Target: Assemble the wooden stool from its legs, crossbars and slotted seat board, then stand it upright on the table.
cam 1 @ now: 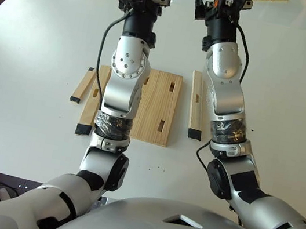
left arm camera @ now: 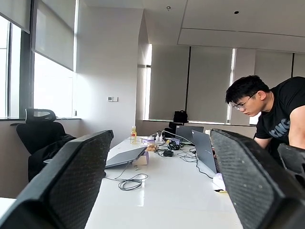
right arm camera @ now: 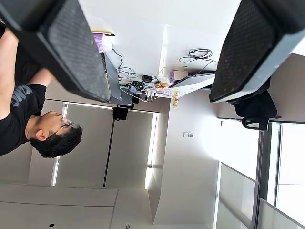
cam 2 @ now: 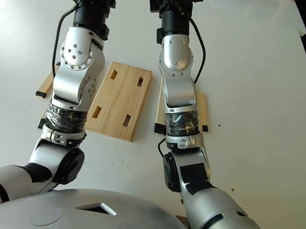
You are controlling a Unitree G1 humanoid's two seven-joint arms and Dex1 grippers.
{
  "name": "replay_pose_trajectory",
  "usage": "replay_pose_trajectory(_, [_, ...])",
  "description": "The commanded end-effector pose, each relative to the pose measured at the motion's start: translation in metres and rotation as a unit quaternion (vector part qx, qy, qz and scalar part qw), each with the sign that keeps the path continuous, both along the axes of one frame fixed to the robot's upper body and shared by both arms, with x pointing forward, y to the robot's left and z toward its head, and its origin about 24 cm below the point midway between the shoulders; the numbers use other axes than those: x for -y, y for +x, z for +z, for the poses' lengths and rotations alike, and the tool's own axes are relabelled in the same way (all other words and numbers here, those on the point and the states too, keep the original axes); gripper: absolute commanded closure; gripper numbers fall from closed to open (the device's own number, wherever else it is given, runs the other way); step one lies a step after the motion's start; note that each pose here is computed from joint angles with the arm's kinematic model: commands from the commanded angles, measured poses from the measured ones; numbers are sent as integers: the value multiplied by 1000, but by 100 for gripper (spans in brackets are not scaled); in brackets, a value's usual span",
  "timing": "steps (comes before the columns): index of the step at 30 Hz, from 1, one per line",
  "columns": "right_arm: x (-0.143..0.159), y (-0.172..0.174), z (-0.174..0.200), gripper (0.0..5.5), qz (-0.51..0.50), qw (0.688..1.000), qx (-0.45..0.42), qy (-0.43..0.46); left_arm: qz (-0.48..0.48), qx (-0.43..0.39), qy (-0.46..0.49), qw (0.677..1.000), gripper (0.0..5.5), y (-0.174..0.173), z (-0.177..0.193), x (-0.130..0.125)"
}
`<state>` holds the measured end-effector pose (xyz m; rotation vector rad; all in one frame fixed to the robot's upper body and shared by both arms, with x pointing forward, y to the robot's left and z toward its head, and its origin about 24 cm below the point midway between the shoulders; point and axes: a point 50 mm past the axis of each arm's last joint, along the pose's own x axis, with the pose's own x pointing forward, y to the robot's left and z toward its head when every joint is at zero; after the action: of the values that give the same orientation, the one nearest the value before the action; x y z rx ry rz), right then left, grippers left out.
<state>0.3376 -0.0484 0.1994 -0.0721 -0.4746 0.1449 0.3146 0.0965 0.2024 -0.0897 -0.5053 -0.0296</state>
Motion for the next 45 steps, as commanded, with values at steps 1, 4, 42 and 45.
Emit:
replay_pose_trajectory(1, [1, 0, 5, 167, -3, 1000, 8, -3, 14, 4, 7, 1000, 171, 0, 3, -4])
replay_pose_trajectory(4, [5, 1, 3, 167, -10, 1000, 3, -8, 25, 2, 14, 1000, 171, -2, 0, -6])
replay_pose_trajectory(42, [8, -2, -9, 167, -16, 1000, -19, -15, 52, -28, 30, 998, 171, -1, -13, -12])
replay_pose_trajectory(45, [8, -2, -9, 167, -15, 1000, -20, -15, 49, -31, 31, 998, 171, -1, -14, -12])
